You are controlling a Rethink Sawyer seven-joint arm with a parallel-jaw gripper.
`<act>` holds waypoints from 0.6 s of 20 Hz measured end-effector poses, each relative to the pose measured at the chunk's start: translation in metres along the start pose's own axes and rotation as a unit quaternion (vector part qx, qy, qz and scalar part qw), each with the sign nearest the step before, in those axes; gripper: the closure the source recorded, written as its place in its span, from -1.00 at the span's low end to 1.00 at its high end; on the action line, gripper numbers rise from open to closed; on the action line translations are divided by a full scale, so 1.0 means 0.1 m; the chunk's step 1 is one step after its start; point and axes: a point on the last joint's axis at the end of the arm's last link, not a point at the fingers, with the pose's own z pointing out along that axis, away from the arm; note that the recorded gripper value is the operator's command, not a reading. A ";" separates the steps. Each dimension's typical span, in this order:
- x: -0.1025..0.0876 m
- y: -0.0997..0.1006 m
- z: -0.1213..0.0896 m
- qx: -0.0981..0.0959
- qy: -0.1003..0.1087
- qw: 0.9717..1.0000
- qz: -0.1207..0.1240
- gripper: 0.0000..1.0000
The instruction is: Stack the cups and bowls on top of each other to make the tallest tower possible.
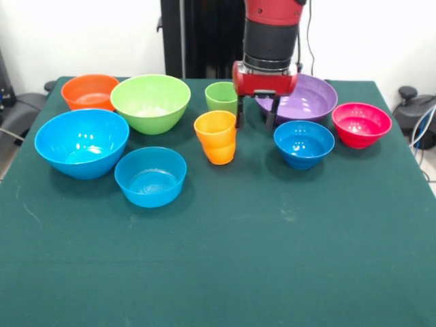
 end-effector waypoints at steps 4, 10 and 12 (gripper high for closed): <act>-0.09 -0.01 -0.11 0.001 -0.013 1.000 0.000 -1.00; -0.21 -0.04 -0.23 -0.006 -0.023 1.000 0.006 -1.00; -0.23 -0.07 -0.24 -0.007 -0.023 1.000 0.009 -1.00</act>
